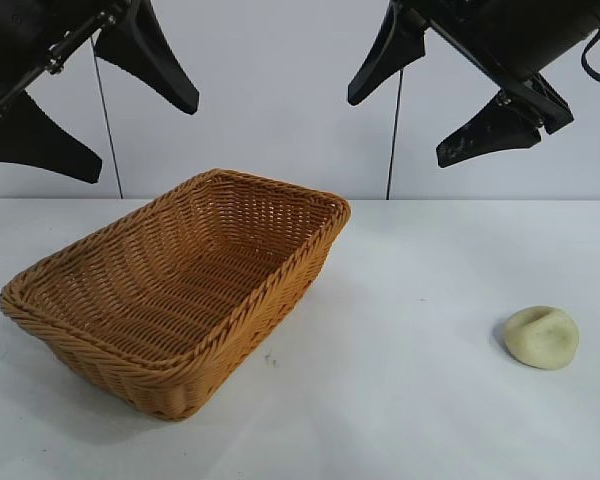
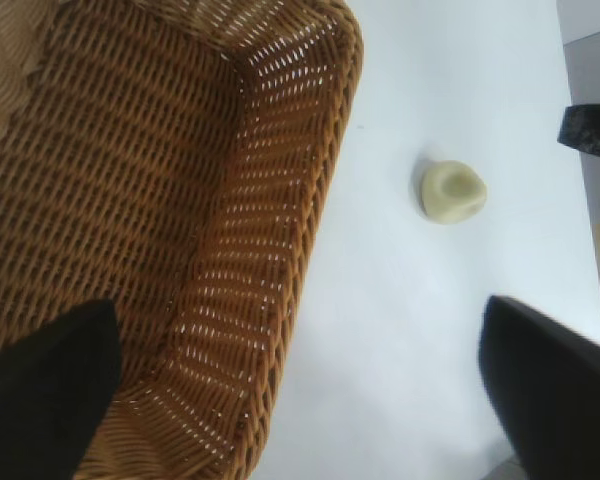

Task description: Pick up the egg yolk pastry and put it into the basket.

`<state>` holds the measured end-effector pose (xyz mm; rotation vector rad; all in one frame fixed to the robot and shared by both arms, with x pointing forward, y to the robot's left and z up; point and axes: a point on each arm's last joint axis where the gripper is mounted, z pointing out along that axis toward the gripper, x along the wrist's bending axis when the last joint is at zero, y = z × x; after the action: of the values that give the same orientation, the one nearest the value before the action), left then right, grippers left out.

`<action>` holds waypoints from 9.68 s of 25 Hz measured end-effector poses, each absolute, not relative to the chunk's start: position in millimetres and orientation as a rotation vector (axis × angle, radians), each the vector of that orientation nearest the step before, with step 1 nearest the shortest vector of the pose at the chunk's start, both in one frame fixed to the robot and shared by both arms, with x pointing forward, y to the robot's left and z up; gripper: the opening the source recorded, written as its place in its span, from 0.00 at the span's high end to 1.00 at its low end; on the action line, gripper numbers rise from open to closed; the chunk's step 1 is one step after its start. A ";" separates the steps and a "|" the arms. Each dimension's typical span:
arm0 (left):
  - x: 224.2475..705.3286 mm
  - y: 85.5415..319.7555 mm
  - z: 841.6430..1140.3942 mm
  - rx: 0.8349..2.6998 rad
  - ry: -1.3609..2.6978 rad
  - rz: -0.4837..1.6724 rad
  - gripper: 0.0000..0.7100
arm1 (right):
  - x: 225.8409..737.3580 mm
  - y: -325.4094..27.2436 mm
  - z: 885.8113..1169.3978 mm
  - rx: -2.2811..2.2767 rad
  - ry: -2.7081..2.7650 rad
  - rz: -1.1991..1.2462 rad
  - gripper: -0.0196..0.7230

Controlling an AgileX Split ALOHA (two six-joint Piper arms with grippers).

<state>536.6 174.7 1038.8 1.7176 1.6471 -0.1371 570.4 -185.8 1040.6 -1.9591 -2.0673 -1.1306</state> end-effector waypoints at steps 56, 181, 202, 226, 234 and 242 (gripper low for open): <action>471.5 195.1 1026.6 1.135 2.396 -0.059 0.02 | 570.4 -185.8 1040.6 -1.959 -2.067 -1.131 0.04; 648.3 273.6 1021.3 2.017 2.141 0.183 0.02 | 569.0 -185.4 1040.1 -1.947 -2.071 -1.112 0.04; 554.0 286.2 1060.7 2.123 2.115 0.132 0.02 | 568.9 -185.4 1040.0 -1.946 -2.071 -1.111 0.04; 288.7 295.1 1043.9 1.794 1.769 0.593 0.02 | 568.9 -185.4 1040.0 -1.946 -2.070 -1.111 0.04; 250.5 296.6 1051.7 1.629 1.595 0.776 0.02 | 568.7 -186.0 1039.4 -1.944 -2.088 -1.101 0.04; 232.1 297.3 1052.1 1.550 1.511 0.852 0.02 | 563.2 -200.8 1028.3 -2.007 -2.263 -0.838 0.04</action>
<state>232.1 297.3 1052.1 1.5498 1.5109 0.8516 563.2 -200.8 1028.3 -2.0074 -2.2628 -0.8385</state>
